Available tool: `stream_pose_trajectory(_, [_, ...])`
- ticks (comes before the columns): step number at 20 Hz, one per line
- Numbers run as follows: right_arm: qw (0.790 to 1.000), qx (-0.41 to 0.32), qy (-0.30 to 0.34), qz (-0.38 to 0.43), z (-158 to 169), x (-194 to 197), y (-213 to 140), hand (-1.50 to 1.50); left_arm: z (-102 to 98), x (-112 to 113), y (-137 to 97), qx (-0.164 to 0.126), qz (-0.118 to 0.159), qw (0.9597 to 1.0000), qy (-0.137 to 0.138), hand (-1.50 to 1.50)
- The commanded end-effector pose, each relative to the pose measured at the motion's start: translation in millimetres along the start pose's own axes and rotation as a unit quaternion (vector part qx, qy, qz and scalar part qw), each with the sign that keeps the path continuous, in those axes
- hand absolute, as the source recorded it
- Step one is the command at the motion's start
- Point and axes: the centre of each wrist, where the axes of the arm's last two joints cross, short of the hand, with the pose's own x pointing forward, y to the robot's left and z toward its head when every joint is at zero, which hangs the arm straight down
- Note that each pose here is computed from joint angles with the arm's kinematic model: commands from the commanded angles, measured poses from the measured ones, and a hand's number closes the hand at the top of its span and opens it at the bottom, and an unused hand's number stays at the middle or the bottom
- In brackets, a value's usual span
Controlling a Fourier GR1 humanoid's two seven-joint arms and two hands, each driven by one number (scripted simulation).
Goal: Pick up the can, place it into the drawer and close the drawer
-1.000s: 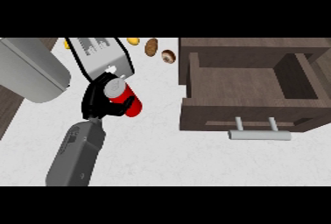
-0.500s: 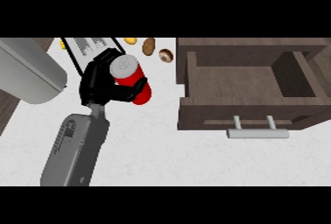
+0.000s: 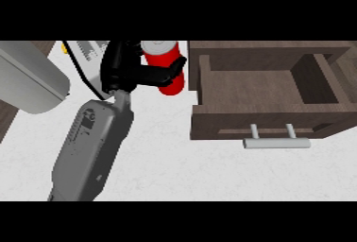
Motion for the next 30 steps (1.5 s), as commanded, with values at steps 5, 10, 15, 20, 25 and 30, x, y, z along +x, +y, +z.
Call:
stream_pose_trajectory(5, [1.000, 0.016, 0.003, -0.005, 3, -11, -1, -1.50, -20, 12, -49, -0.002, -0.011, 0.9999, -0.002, 1.50])
stream_pose_trajectory(10, [1.000, 0.004, 0.001, -0.009, -1, -16, 10, -1.50, -32, 19, -75, 0.001, -0.016, 0.9999, 0.003, 1.50])
stream_pose_trajectory(15, [1.000, 0.019, 0.004, -0.007, -4, 3, 11, -1.50, -46, 22, -88, -0.005, -0.017, 0.9998, -0.002, 1.50])
stream_pose_trajectory(20, [1.000, 0.005, -0.002, 0.000, -2, 0, 9, -1.50, -48, 28, -113, -0.012, -0.035, 0.9993, 0.007, 1.50])
stream_pose_trajectory(25, [1.000, 0.011, -0.006, -0.012, -6, -12, 10, -1.50, -52, 32, -133, -0.012, -0.046, 0.9988, 0.014, 1.50])
stream_pose_trajectory(30, [1.000, 0.016, -0.012, -0.008, -15, -1, 8, -1.50, -58, 35, -144, -0.011, -0.051, 0.9984, 0.021, 1.50])
